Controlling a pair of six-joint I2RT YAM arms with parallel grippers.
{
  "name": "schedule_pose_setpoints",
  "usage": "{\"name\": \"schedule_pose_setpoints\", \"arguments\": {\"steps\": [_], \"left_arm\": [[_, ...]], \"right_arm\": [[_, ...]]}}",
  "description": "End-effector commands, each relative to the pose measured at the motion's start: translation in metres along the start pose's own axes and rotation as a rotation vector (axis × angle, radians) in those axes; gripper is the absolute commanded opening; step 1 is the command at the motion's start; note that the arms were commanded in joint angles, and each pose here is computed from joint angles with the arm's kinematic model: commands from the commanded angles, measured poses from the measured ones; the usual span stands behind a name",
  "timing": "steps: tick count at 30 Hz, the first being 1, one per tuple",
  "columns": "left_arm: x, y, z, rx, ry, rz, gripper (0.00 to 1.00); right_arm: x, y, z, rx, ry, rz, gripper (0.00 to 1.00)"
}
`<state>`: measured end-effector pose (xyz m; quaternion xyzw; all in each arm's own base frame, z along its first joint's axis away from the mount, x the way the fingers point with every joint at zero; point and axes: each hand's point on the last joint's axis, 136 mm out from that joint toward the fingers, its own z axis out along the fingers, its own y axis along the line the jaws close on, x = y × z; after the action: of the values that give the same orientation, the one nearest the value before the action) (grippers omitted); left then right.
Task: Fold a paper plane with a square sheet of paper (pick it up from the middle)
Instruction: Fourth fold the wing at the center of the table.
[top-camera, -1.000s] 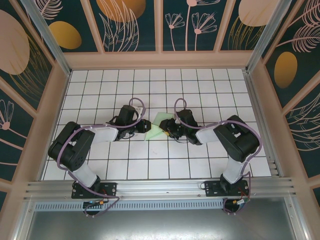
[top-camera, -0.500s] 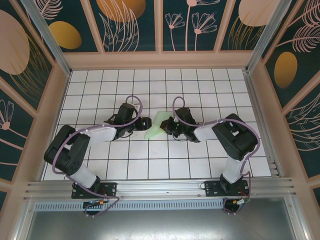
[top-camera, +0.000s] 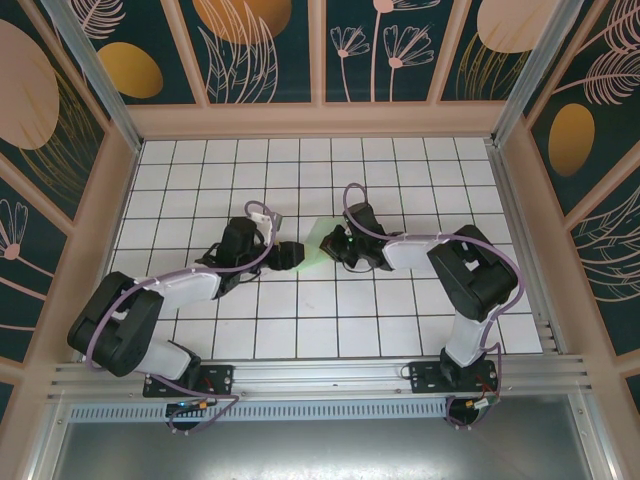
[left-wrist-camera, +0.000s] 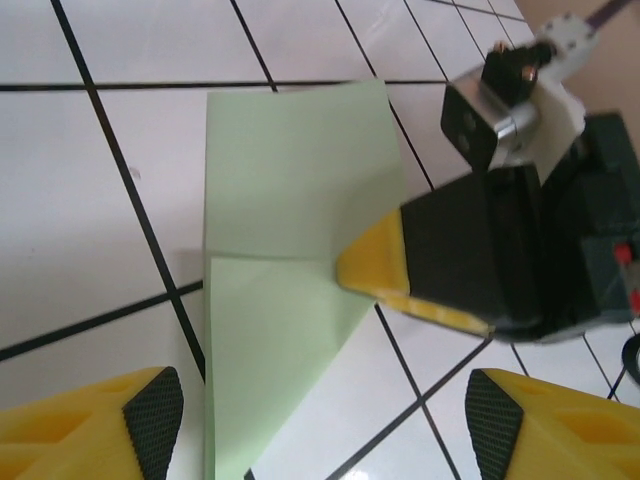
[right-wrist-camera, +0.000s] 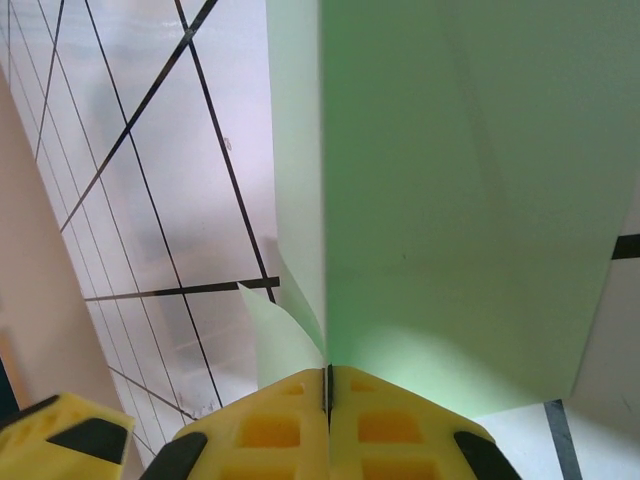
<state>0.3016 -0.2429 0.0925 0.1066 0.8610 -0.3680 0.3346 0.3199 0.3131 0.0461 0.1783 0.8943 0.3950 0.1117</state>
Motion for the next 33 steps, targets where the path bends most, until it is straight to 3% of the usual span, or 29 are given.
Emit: {"name": "schedule_pose_setpoints", "arguments": {"steps": [1,3,7,15,21,33], "left_arm": [[-0.015,-0.023,-0.005,0.105,-0.091,0.114,0.76],[-0.014,-0.024,-0.006,0.117,-0.099,0.14,0.75],[-0.018,-0.015,-0.002,0.058,-0.116,0.144,0.63],[-0.01,-0.008,0.012,-0.047,-0.069,0.227,0.63],[-0.003,-0.013,0.025,-0.11,-0.054,0.313,0.57],[0.031,-0.013,0.041,-0.056,0.03,0.388,0.56]], "right_arm": [[0.0,0.009,-0.008,0.02,-0.002,0.024,0.03],[0.0,0.012,-0.008,0.019,0.012,0.04,0.03],[0.003,0.018,-0.009,0.008,0.042,0.075,0.0],[0.005,0.027,-0.008,0.008,0.079,0.114,0.0],[0.004,0.028,-0.01,0.015,0.08,0.122,0.0],[0.004,0.03,-0.01,0.024,0.096,0.145,0.0]]}}
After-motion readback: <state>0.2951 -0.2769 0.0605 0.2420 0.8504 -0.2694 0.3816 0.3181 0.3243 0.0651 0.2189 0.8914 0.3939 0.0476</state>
